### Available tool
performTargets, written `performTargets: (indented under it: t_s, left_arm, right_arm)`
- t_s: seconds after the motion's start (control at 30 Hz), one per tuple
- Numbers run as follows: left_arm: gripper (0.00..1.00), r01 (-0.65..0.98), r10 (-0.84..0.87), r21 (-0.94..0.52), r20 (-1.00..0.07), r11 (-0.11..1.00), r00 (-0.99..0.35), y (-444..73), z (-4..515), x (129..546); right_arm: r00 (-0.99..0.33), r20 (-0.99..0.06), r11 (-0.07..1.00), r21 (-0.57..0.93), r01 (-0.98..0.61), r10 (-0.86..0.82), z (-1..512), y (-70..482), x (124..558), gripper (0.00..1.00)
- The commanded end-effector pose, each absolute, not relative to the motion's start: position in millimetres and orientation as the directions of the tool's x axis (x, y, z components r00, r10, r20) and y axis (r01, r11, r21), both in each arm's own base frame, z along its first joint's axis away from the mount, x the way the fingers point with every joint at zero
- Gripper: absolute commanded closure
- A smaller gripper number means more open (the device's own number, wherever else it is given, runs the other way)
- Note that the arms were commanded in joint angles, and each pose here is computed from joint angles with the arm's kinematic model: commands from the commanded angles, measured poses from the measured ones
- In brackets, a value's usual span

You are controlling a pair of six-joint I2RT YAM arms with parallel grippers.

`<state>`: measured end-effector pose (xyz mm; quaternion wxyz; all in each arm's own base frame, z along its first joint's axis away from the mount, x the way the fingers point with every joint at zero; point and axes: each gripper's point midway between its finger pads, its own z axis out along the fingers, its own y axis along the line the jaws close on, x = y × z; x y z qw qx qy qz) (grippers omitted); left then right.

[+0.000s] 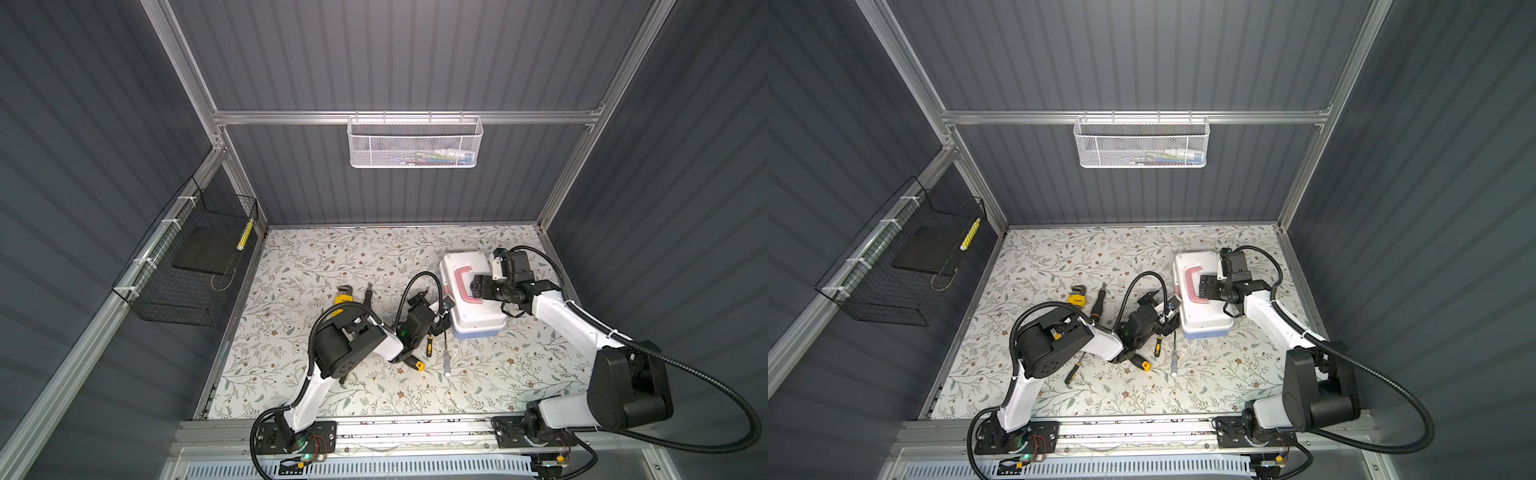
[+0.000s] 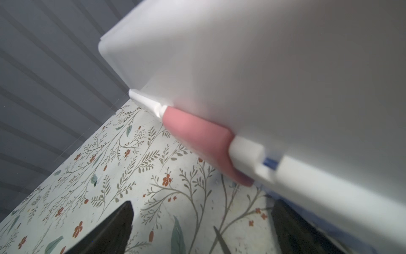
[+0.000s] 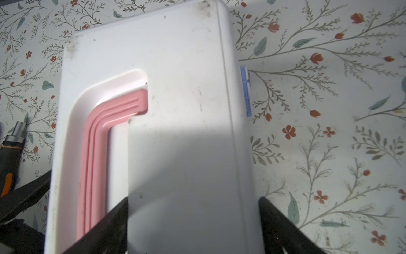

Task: Pack the tool kit

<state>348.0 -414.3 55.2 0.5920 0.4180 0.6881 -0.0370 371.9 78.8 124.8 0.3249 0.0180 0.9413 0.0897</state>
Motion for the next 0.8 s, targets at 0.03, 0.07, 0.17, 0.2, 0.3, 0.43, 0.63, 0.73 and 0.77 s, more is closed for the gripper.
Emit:
performTargets:
  t_s: [0.03,0.07,0.17,0.2,0.3,0.43,0.63,0.73,0.77]
  left_arm:
    - [0.00,0.561,0.466,0.432,-0.880,0.707,0.090,-421.0,75.7,355.5]
    - [0.00,0.558,0.461,0.429,-0.883,0.710,0.093,-422.4,76.8,356.2]
    - [0.00,0.542,0.456,0.438,-0.883,0.717,0.110,-424.9,79.0,359.2]
    - [0.00,0.536,0.456,0.443,-0.882,0.719,0.118,-425.7,79.2,360.1]
    - [0.00,0.519,0.448,0.447,-0.884,0.728,0.133,-426.8,82.0,361.8]
    - [0.00,0.510,0.437,0.449,-0.887,0.734,0.152,-428.0,84.3,361.4]
    - [0.00,0.475,0.434,0.462,-0.884,0.749,0.176,-429.6,88.1,362.6]
    - [0.00,0.456,0.427,0.466,-0.883,0.758,0.193,-430.4,94.2,363.2]
    - [0.00,0.449,0.425,0.467,-0.883,0.762,0.196,-430.1,95.6,363.9]
  right_arm:
    - [-0.826,-0.559,0.983,0.182,-0.035,0.074,111.2,82.6,365.4,0.17]
    - [-0.828,-0.556,0.983,0.181,-0.035,0.073,109.7,82.6,365.3,0.17]
    - [-0.834,-0.547,0.983,0.177,-0.037,0.068,106.2,82.7,364.7,0.20]
    - [-0.837,-0.544,0.984,0.175,-0.039,0.063,105.1,82.6,364.5,0.21]
    - [-0.844,-0.533,0.985,0.166,-0.038,0.057,101.6,81.6,363.7,0.23]
    - [-0.853,-0.518,0.987,0.158,-0.029,0.057,96.1,79.9,361.6,0.25]
    - [-0.863,-0.503,0.988,0.149,-0.032,0.049,90.7,79.3,360.2,0.29]
    - [-0.865,-0.500,0.989,0.144,-0.040,0.037,88.7,79.3,359.4,0.30]
    - [-0.878,-0.477,0.990,0.136,-0.037,0.033,85.1,77.7,353.9,0.31]
